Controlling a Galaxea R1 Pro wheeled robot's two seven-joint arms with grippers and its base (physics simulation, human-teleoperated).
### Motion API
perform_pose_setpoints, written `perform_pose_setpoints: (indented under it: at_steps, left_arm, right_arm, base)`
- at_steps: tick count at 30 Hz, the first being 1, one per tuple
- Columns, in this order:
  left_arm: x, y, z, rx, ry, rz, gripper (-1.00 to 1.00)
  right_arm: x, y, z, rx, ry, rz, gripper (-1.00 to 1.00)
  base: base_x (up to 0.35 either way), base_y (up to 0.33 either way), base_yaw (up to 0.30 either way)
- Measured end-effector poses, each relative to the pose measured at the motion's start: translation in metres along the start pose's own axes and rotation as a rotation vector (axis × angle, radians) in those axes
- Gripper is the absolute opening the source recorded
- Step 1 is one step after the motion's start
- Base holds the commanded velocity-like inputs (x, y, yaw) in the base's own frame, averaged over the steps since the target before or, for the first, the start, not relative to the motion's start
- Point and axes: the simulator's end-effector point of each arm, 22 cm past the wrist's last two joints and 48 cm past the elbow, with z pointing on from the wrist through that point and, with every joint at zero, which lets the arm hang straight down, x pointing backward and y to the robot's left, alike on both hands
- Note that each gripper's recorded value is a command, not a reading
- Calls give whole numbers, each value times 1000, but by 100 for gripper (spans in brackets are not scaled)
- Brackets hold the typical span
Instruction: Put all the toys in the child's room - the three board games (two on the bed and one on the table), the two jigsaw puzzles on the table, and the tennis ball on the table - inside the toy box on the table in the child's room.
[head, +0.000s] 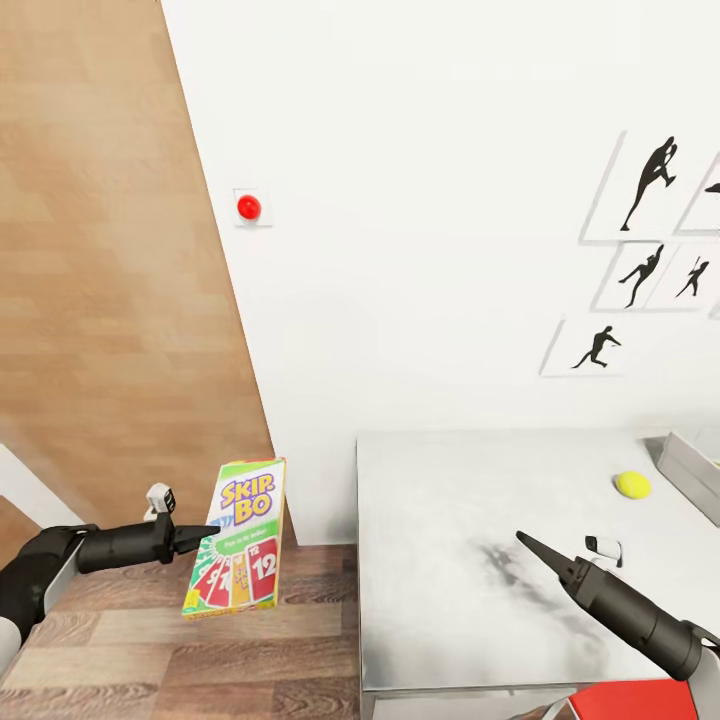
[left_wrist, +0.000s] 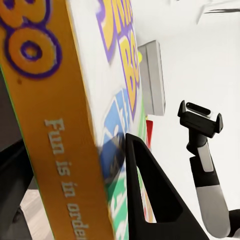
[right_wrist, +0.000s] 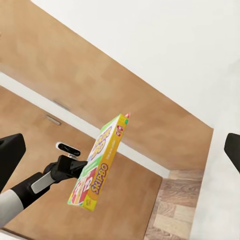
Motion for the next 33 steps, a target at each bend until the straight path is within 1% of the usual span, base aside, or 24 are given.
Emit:
perform_pose_setpoints:
  at_steps: [3, 5, 6, 9, 16, 26, 33]
  left_arm:
    - [-1, -4, 0, 2, 1, 11, -100]
    - [-4, -9, 1, 5, 4, 30, -100]
    - [-6, -14, 2, 9, 7, 50, -100]
    - [-8, -20, 3, 12, 10, 68, -100]
    - [-10, -27, 1, 14, 8, 84, -100]
    - [-12, -35, -1, 15, 5, 101, -100]
    - [-14, -40, -7, 8, 0, 117, -100]
  right_arm:
    - [-1, 2, 0, -5, -2, -3, 100]
    - [-2, 4, 0, -8, -4, -6, 100]
    - [-2, 4, 0, -10, -5, -7, 100]
    - [-3, 8, -1, -21, -7, -11, 100]
    - [-6, 20, -2, -63, -13, -21, 100]
    - [-16, 28, -10, -78, -39, -39, 100]
    - [-19, 39, -12, -116, -46, -51, 100]
  base:
    - [0, 0, 0]
    - [0, 0, 0]
    - [0, 0, 0]
    - [0, 0, 0]
    - [0, 0, 0]
    - [0, 0, 0]
    - [0, 0, 0]
